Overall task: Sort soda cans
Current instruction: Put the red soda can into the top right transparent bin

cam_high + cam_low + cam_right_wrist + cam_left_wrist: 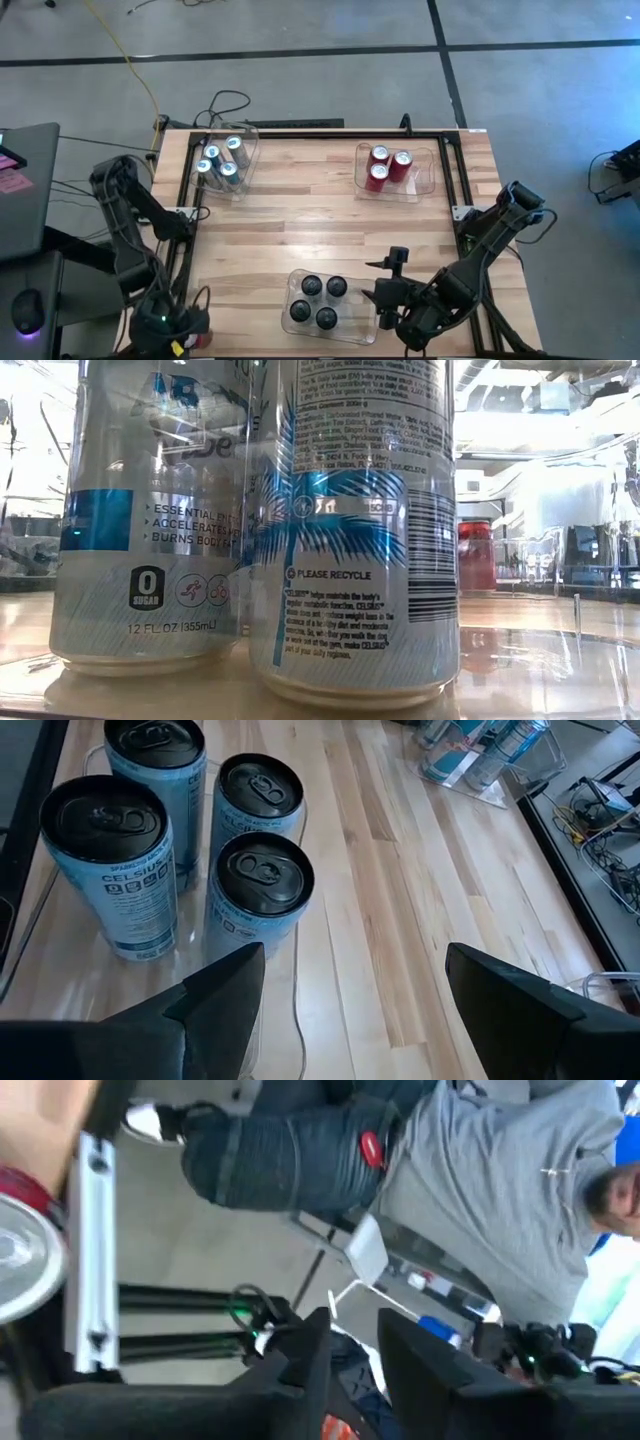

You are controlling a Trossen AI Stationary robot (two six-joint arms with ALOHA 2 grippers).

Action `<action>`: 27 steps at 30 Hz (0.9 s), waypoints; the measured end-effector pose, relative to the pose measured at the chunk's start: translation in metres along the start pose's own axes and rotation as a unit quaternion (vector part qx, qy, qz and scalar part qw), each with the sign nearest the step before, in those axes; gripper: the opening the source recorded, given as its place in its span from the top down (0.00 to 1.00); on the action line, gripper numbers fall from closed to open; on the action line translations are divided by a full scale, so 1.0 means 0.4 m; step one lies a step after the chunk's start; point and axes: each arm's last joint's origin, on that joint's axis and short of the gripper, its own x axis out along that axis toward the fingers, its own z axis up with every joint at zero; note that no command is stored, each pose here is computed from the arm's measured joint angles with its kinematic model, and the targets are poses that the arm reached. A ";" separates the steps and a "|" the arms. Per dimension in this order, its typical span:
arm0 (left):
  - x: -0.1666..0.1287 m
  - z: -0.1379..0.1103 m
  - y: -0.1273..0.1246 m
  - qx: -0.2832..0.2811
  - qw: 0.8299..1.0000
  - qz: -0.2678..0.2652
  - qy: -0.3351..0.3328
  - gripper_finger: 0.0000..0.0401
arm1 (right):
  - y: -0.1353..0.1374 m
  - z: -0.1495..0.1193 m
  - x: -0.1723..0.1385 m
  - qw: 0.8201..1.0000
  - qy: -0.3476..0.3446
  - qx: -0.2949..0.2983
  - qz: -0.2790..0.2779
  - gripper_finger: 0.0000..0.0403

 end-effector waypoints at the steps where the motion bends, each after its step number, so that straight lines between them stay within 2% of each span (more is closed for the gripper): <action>1: 0.010 -0.004 0.000 -0.004 1.000 -0.001 0.003 0.82 | 0.000 0.000 0.000 1.000 0.000 0.000 0.000 0.18; 9: 0.084 -0.032 0.017 -0.025 0.999 0.024 0.020 0.91 | -0.001 0.001 0.002 1.000 0.000 0.001 -0.001 0.18; 18: 0.169 -0.014 0.057 -0.009 0.996 0.084 0.000 0.94 | -0.003 -0.001 0.002 1.000 0.003 -0.004 -0.003 0.18; 27: 0.182 -0.013 0.098 -0.017 0.987 0.162 0.002 0.96 | -0.002 -0.002 0.002 1.000 0.008 -0.005 0.003 0.18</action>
